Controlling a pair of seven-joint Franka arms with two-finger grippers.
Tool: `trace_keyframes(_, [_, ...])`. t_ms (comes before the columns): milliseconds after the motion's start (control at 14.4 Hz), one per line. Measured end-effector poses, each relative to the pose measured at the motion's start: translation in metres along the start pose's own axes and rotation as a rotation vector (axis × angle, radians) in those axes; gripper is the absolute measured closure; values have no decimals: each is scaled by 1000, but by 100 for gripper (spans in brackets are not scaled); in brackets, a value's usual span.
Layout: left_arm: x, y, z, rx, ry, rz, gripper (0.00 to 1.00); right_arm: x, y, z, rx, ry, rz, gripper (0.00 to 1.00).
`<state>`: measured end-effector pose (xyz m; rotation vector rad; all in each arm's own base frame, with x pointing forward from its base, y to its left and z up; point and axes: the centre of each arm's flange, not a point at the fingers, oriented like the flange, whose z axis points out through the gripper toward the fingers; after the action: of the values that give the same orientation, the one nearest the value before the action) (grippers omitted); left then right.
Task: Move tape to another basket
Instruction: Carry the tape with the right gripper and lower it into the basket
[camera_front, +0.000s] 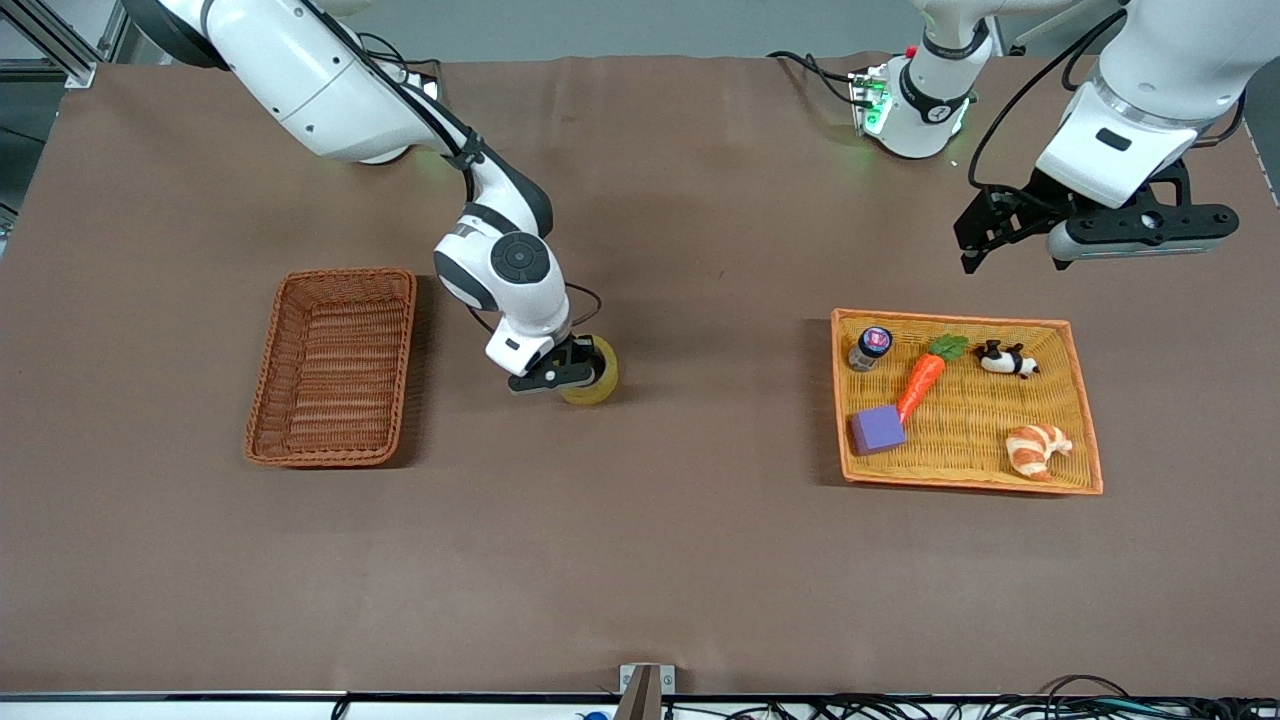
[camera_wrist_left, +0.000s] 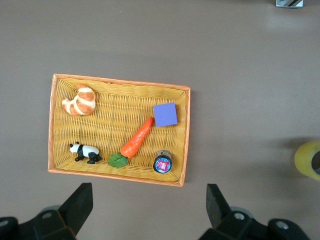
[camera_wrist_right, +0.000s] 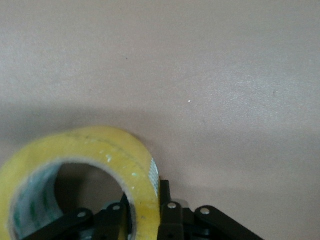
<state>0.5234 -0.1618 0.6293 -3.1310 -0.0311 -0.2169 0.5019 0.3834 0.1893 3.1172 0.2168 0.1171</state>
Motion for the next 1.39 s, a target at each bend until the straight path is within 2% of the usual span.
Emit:
trace_keyframes(139, [2,-5,0,0,0,-1,0,5,4,-5,-3,7,19,78])
trace_keyframes(277, [5,-16,0,-1,0,-9,0,19,15,-23,-31,13,44,78])
trace_keyframes(485, [10,-35,0,-3,-1,6,0,42,44,-71,-50,40,100,78])
trace_keyframes(624, [13,-46,0,-19,-3,12,0,54,74,-104,-57,23,119,78])
trace_keyframes(832, [15,-57,-1,-31,-4,36,0,74,161,-154,-42,-42,101,78])
trace_keyframes(1040, [17,-62,2,-31,-10,37,0,79,274,-191,-62,-61,53,78])
trace_keyframes(1178, [20,-62,11,-30,-25,32,0,71,333,-190,-60,-84,6,78])
trace_keyframes(1386, [24,-62,21,-29,-41,30,0,52,396,-167,-26,-117,-59,78])
